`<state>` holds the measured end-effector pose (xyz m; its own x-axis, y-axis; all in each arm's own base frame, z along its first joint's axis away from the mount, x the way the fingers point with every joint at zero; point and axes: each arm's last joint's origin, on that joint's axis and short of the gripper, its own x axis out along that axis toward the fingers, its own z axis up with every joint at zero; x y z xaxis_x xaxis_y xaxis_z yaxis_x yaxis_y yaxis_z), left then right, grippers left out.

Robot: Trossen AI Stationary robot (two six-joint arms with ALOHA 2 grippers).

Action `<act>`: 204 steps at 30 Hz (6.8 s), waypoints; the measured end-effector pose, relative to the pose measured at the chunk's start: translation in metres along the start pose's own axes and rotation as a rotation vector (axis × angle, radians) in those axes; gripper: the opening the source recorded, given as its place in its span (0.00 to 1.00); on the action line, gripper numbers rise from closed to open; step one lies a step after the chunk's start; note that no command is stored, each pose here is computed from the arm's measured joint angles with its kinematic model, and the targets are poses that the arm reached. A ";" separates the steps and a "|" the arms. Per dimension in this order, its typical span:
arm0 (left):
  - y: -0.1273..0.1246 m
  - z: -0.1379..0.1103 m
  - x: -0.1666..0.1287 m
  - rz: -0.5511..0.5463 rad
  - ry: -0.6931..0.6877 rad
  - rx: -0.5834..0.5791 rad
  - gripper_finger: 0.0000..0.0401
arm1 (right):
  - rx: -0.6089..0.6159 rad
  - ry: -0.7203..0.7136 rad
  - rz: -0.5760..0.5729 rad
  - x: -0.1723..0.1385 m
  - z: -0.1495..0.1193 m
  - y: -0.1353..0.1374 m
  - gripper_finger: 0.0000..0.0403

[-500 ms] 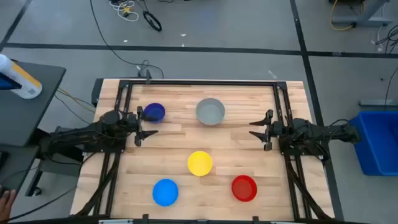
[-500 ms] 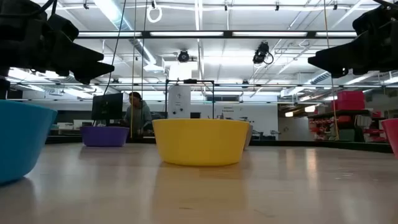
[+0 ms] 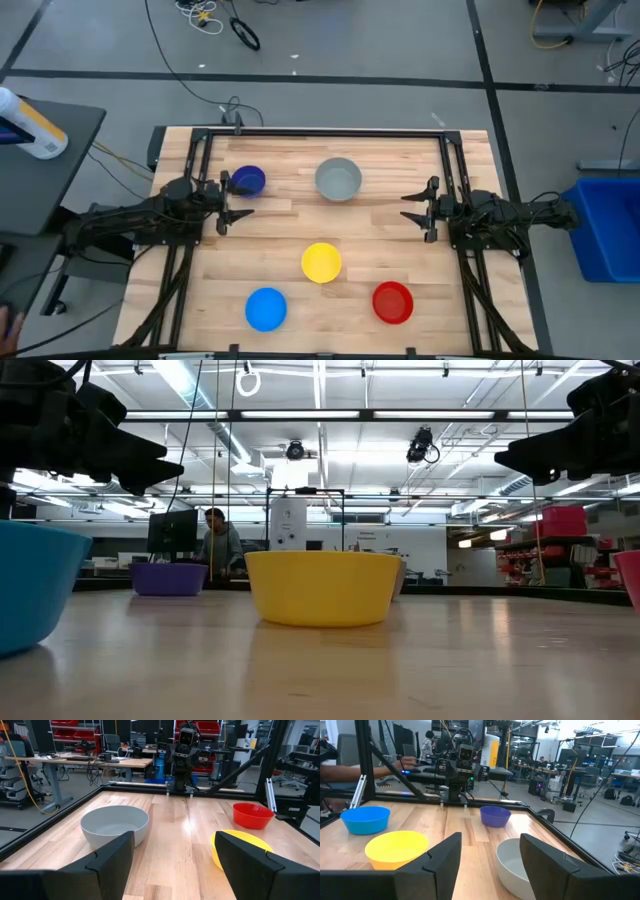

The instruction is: Nest bowls inside each other

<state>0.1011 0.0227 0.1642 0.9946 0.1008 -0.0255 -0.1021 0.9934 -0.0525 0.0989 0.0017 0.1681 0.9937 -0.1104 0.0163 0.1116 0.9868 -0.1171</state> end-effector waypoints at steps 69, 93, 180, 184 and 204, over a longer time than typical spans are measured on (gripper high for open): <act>0.003 0.005 0.000 0.096 -0.061 -0.047 0.71 | 0.135 -0.144 0.109 -0.001 0.014 0.002 0.61; 0.003 -0.005 0.001 0.102 0.054 -0.026 0.71 | 0.465 -0.031 0.119 0.017 0.007 0.006 0.40; 0.001 -0.008 0.004 -0.006 0.091 0.011 0.71 | 0.521 0.787 0.032 0.228 -0.040 0.097 0.24; 0.001 -0.008 0.004 -0.006 0.091 0.011 0.71 | 0.540 0.831 0.025 0.228 -0.054 0.099 0.13; 0.001 -0.008 0.004 -0.002 0.092 0.010 0.71 | 0.282 0.634 -0.117 0.269 -0.029 0.082 0.00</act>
<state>0.1052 0.0236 0.1561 0.9887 0.0938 -0.1172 -0.0993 0.9942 -0.0423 0.3749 0.0491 0.1339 0.7949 -0.1812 -0.5790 0.2984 0.9477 0.1132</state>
